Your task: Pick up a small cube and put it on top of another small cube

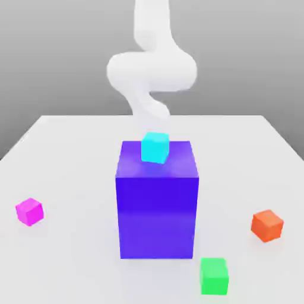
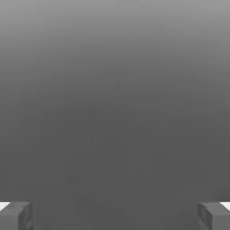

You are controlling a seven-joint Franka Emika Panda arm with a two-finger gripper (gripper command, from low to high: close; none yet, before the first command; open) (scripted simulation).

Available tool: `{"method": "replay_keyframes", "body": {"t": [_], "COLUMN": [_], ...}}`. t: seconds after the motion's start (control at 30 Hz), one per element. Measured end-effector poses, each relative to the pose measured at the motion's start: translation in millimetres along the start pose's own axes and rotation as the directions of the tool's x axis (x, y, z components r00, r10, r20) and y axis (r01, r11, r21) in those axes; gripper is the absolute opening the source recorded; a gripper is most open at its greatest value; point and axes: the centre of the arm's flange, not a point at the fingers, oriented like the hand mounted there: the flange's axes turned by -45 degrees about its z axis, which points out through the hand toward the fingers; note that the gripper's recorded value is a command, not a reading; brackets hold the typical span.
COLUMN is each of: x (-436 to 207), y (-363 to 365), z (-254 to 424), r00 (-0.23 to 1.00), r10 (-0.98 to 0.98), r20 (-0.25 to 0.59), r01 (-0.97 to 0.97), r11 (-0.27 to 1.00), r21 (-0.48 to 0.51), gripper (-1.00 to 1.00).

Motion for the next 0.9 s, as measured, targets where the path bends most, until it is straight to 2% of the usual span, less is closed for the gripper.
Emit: {"method": "replay_keyframes", "body": {"t": [0.17, 0.27, 0.37, 0.57, 0.77, 0.83, 0.9], "x": [-22.6, -50.7, -89.1, -192.7, -325.6, -355.7, -372.6], "y": [81.7, 133.3, 185.0, 277.8, 350.2, 355.1, 357.9], "z": [102.9, 152.2, 193.4, 250.0, 268.7, 279.0, 293.3], "r00": [0.919, 0.804, 0.647, 0.25, -0.181, -0.246, -0.259], "r10": [0.381, 0.584, 0.757, 0.967, 0.94, 0.91, 0.902], "r20": [0.098, 0.112, 0.091, -0.046, -0.29, -0.334, -0.346], "r01": [-0.366, -0.549, -0.695, -0.841, -0.76, -0.719, -0.708], "r11": [0.92, 0.801, 0.634, 0.193, -0.321, -0.403, -0.421], "r21": [-0.142, -0.241, -0.34, -0.505, -0.565, -0.567, -0.568], "gripper": [0.0, 0.0, 0.0, 0.0, 0.0, 0.0, 0.0]}}
